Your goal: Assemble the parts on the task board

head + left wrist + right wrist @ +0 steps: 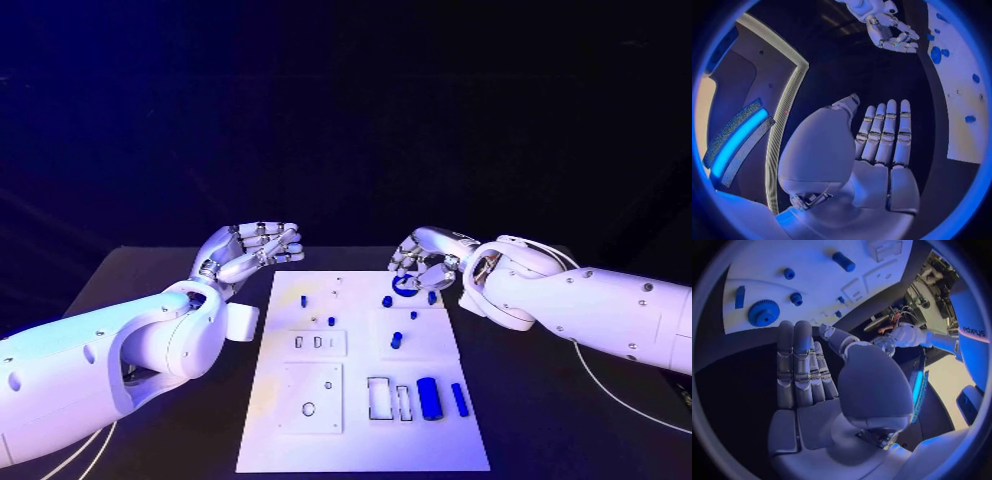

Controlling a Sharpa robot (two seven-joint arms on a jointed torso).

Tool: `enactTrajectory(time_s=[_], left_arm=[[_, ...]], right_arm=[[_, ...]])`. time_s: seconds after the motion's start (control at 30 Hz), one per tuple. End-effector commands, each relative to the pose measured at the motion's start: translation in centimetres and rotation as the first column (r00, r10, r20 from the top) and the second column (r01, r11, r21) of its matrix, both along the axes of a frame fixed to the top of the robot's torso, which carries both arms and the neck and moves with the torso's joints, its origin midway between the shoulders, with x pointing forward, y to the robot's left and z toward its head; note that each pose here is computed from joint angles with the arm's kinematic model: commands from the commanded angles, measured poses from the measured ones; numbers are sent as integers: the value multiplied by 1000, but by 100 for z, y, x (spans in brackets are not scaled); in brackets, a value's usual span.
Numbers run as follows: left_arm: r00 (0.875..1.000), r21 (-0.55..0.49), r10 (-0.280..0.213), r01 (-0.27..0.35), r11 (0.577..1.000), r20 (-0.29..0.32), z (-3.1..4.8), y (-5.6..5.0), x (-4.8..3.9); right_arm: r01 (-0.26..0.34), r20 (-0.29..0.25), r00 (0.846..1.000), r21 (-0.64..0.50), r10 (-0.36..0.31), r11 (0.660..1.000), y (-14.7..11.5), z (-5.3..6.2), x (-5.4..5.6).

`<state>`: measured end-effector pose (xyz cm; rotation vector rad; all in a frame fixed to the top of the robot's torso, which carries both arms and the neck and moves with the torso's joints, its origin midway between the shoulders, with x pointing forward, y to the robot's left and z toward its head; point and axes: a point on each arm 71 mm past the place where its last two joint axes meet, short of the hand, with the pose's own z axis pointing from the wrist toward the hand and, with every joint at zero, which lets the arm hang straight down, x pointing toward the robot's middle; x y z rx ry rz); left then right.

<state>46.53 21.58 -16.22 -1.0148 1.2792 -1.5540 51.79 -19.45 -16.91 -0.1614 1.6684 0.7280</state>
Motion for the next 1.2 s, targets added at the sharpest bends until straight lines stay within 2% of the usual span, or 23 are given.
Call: enactTrajectory(time_s=[0.03,0.5,0.97,1.2], left_arm=[[999,-25,-51,51,998,-6,39,-42,-50],[997,-42,-74,73,996,-18,88,-64,-116],[997,-42,-73,72,997,-19,117,-61,-116],[997,-40,-72,71,997,-20,128,-56,-109]], right_arm=[[-6,46,999,-211,16,977,48,-43,-6],[-11,63,998,-287,30,958,195,-96,34],[-14,36,999,-315,27,949,229,-208,32],[-5,42,999,-311,19,950,235,-223,43]])
